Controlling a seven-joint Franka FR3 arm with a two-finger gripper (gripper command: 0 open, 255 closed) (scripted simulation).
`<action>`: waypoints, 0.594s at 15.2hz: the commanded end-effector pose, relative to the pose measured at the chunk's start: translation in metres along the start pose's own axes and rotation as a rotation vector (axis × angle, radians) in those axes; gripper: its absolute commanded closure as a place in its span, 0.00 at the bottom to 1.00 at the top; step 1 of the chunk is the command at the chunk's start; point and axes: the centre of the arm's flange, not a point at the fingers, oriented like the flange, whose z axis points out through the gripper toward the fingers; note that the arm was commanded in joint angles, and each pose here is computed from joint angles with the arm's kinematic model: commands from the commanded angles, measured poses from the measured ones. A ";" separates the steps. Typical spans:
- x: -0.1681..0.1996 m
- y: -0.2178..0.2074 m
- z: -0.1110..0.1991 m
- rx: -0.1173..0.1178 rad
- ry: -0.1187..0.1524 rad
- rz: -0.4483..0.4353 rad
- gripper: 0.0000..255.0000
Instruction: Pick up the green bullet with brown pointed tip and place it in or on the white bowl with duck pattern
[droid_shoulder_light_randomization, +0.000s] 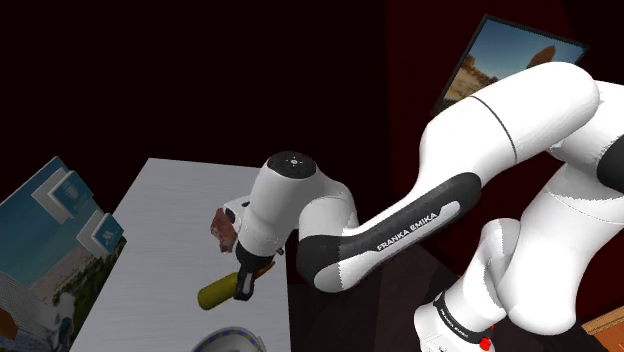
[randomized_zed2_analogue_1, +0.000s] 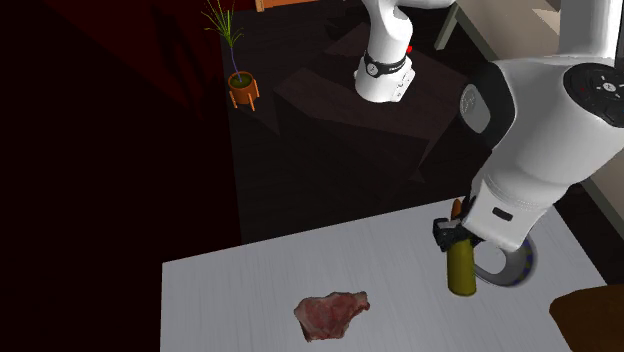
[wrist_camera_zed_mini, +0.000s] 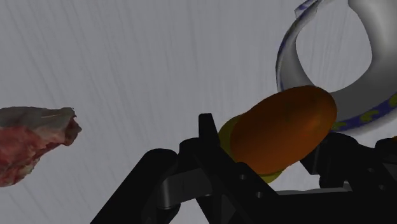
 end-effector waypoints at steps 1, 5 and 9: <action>0.001 -0.028 0.000 -0.001 0.001 0.003 1.00; 0.000 -0.080 -0.001 -0.001 0.001 0.003 1.00; -0.002 -0.138 -0.001 -0.001 0.001 0.003 1.00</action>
